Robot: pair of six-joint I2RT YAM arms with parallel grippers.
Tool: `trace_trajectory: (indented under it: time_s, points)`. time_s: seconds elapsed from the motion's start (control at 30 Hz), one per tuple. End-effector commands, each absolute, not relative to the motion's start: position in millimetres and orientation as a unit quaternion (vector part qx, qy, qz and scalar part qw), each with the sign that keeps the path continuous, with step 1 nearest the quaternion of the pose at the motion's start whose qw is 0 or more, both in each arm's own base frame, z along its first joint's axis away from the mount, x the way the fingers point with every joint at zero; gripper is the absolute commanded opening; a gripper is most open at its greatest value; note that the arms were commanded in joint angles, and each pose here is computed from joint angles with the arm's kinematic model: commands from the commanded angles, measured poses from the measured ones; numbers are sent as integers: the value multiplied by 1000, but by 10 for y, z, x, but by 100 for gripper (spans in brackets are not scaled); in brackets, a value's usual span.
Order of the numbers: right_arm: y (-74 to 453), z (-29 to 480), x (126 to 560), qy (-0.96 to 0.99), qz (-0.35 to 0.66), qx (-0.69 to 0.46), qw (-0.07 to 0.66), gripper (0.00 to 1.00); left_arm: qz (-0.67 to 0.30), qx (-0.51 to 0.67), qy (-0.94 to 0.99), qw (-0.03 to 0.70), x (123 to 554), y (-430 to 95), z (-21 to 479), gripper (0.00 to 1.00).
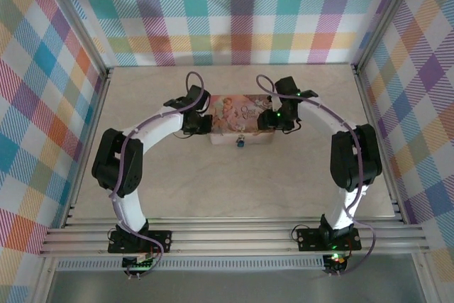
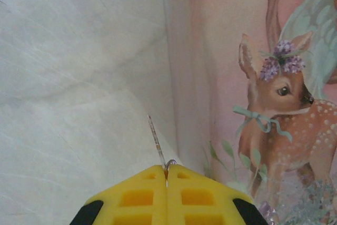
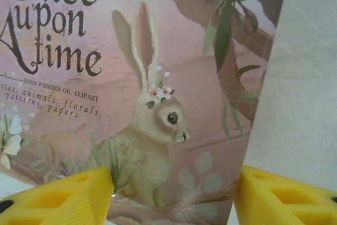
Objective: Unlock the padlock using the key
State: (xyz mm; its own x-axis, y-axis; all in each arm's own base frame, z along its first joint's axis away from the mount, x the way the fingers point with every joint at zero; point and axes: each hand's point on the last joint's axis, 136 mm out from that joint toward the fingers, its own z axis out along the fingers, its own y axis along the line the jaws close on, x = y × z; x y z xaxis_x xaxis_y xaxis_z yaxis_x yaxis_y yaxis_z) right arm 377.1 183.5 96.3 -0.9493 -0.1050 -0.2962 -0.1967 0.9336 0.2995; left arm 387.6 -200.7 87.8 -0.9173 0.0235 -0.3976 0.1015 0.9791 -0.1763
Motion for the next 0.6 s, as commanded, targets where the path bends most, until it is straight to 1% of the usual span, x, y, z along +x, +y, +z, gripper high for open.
trace_trajectory:
  time_s: [0.0, 0.07, 0.2, 0.33, 0.43, 0.57]
  points:
    - [1955, 1158, 3494, 973, 174, -75, 132, 64, -143, 46, 970, 190, 3693, -2254, 840, 0]
    - [1889, 1263, 3462, 973, 167, -65, 148, 65, -144, 44, 969, 198, 3683, -2201, 900, 0]
    - [1572, 1456, 3380, 976, 108, -21, 187, 63, -176, 34, 962, 205, 3633, -2140, 1029, 0]
    - [1477, 1535, 3199, 968, 114, 14, 221, 59, -187, 18, 961, 205, 3555, -2038, 1118, 0]
    - [1529, 1527, 3054, 964, 121, 17, 235, 57, -199, 23, 958, 204, 3491, -2006, 1188, 0]
    - [1842, 1455, 2834, 964, 106, -15, 242, 57, -207, 35, 953, 219, 3350, -1935, 1316, 0]
